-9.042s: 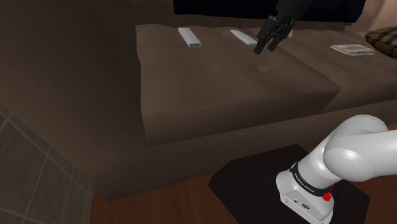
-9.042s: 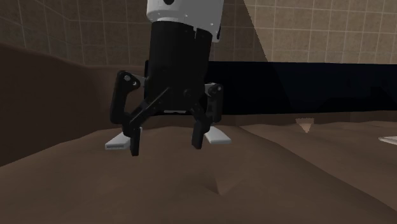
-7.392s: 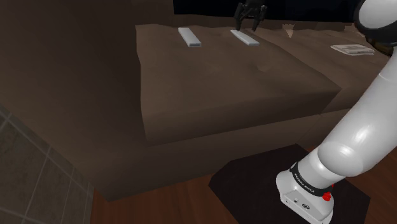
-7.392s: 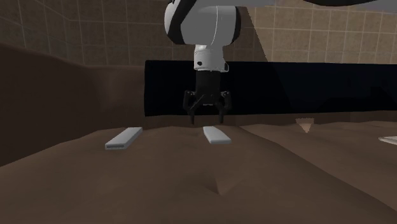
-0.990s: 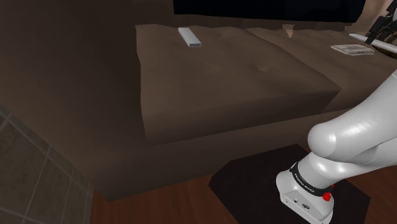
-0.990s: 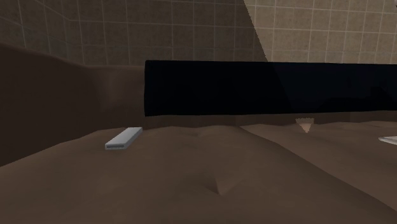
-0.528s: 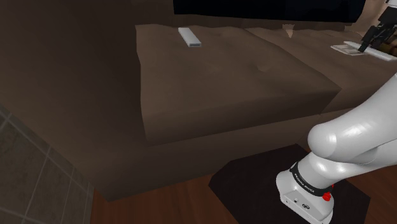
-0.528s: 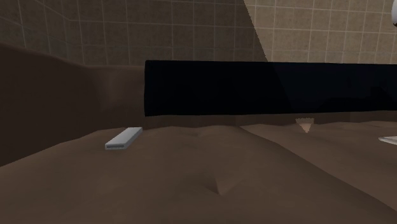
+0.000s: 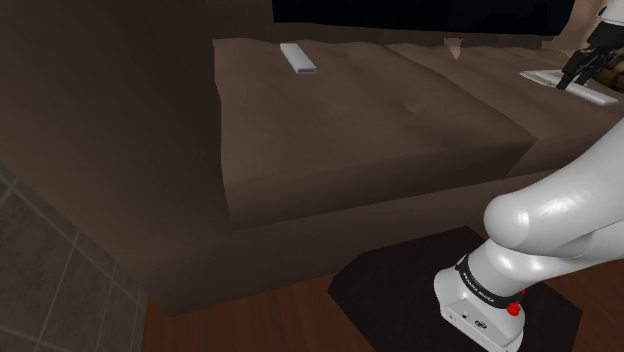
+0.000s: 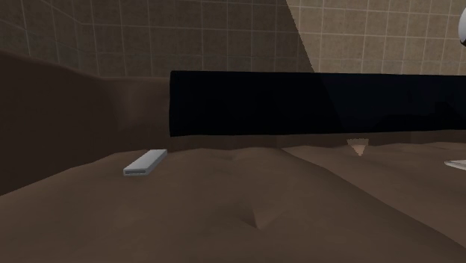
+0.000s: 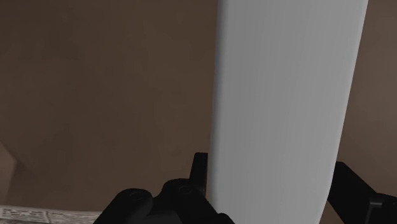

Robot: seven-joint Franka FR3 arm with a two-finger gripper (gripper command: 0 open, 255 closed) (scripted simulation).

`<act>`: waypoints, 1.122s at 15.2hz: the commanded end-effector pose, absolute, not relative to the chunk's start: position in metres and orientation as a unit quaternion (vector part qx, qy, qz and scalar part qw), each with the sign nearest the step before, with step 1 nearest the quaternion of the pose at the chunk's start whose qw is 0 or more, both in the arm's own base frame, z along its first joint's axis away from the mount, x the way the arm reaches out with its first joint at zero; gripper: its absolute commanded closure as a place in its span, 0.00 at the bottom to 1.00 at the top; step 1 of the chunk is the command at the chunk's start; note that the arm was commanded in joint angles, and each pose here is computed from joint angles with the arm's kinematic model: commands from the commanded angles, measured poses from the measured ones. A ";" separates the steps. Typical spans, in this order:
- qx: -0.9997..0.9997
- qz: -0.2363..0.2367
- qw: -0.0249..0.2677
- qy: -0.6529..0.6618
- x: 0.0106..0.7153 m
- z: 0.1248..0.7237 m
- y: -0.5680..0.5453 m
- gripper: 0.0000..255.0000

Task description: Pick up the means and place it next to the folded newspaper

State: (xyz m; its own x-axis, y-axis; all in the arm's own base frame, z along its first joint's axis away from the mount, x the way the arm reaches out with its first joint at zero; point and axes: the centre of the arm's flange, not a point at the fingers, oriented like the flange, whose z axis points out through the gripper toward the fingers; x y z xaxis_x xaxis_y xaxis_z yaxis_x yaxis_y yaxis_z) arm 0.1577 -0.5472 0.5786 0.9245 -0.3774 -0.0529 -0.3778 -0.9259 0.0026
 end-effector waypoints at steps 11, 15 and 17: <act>-0.981 0.026 0.004 0.192 0.159 0.605 -0.548 0.00; -0.981 0.026 0.004 0.192 0.160 0.628 -0.548 0.00; -0.981 0.026 0.004 0.192 0.160 0.628 -0.548 0.00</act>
State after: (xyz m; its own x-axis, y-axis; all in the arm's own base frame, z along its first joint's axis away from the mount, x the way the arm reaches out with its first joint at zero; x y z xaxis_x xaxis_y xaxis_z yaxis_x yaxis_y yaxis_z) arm 0.1600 -0.5480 0.6278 0.9245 -0.3775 -0.0523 -0.3779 -0.9259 0.0031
